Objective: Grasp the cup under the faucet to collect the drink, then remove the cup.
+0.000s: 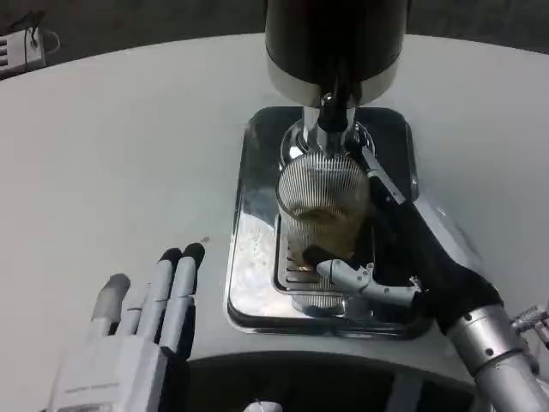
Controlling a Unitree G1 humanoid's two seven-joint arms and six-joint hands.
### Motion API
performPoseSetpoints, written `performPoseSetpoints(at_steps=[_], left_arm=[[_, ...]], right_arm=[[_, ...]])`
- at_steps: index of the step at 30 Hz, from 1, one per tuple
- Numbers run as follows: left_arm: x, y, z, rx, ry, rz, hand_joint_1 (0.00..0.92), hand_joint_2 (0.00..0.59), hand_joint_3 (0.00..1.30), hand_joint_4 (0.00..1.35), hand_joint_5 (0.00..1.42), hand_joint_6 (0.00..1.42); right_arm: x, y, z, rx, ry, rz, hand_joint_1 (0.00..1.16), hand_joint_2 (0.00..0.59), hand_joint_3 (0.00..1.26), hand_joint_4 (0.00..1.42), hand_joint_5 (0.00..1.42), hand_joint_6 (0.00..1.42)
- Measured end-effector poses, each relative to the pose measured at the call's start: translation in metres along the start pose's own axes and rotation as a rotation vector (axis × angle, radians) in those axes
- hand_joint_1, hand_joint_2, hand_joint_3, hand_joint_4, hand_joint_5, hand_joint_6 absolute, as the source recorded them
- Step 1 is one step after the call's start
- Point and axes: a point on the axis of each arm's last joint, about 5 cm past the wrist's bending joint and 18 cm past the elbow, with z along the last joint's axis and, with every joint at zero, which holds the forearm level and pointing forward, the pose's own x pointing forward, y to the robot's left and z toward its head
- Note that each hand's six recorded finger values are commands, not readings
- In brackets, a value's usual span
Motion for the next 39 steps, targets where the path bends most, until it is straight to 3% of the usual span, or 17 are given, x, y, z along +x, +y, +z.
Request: performPoseSetpoints(at_steps=[12, 31, 39], left_arm=[[0.0, 0.002, -0.0008, 0.008, 0.023, 0.007, 0.0, 0.162, 0.0, 0.0, 0.15, 0.01], [-0.002, 0.005, -0.0027, 0.017, 0.065, 0.007, 0.0, 0.161, 0.0, 0.0, 0.15, 0.01], [-0.002, 0.009, -0.004, 0.028, 0.072, 0.014, 0.0, 0.161, 0.0, 0.0, 0.15, 0.01]], right_arm=[[0.015, 0.0044, 0.0005, 0.032, -0.016, 0.004, 0.7, 0.182, 0.0, 0.05, 0.13, 0.25], [0.021, 0.0098, 0.0002, 0.072, -0.012, -0.007, 0.73, 0.149, 0.0, 0.14, 0.18, 0.28], [0.023, 0.014, 0.0028, 0.107, -0.013, -0.007, 0.72, 0.14, 0.09, 0.21, 0.24, 0.33]])
